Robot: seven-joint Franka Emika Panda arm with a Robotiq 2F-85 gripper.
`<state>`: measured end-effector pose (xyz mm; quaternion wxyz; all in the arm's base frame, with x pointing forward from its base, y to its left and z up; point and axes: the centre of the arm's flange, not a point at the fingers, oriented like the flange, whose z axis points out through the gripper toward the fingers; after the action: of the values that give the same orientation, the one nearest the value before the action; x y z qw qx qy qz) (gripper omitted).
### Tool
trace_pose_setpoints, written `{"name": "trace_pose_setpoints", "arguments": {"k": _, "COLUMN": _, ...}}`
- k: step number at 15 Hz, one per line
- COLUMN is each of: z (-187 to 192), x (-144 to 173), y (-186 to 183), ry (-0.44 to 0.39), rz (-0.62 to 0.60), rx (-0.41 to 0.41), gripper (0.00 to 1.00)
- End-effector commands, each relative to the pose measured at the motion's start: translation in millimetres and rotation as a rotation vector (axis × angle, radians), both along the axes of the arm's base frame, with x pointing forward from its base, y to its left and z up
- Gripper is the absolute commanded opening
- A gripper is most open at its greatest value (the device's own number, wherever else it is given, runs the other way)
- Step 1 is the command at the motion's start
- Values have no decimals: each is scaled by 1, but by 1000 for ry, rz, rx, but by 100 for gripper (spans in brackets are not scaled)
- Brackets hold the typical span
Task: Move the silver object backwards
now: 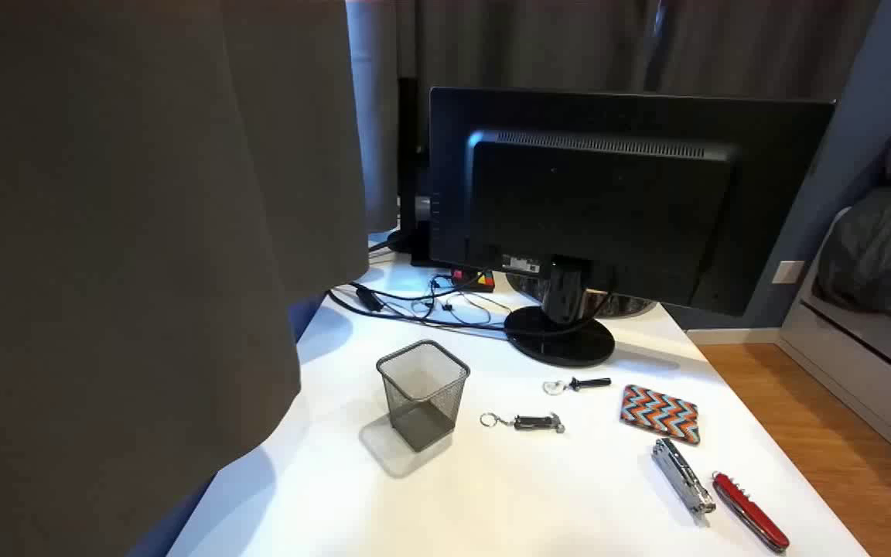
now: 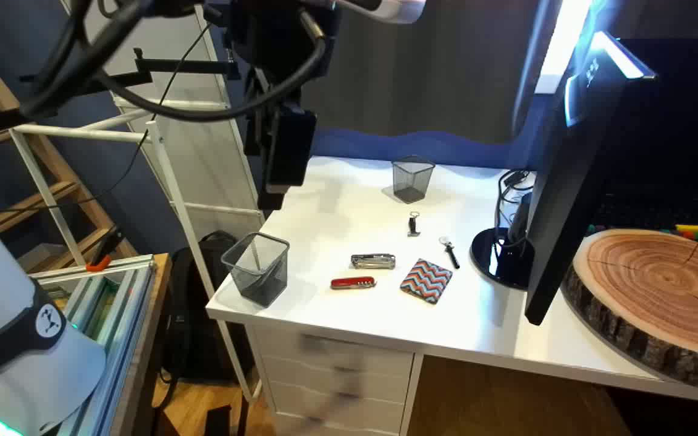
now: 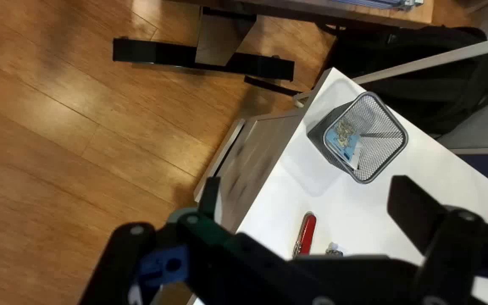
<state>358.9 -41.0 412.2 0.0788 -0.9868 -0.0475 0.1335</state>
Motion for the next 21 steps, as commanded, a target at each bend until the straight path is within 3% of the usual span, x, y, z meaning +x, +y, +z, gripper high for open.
{"name": "trace_pose_setpoints", "arguments": {"k": 1, "z": 0, "x": 0, "y": 0, "ry": 0, "rz": 0, "rx": 0, "gripper": 100}}
{"name": "trace_pose_setpoints", "arguments": {"k": 10, "z": 0, "x": 0, "y": 0, "ry": 0, "rz": 0, "rx": 0, "gripper": 100}}
{"name": "trace_pose_setpoints", "arguments": {"k": 17, "z": -54, "x": 82, "y": 54, "ry": -93, "rz": -9, "rx": -33, "gripper": 100}}
{"name": "trace_pose_setpoints", "arguments": {"k": 20, "z": -95, "x": 115, "y": 97, "ry": -101, "rz": 4, "rx": 10, "gripper": 100}}
{"name": "trace_pose_setpoints", "arguments": {"k": 21, "z": -105, "x": 119, "y": 112, "ry": -44, "rz": 62, "rx": 74, "gripper": 100}}
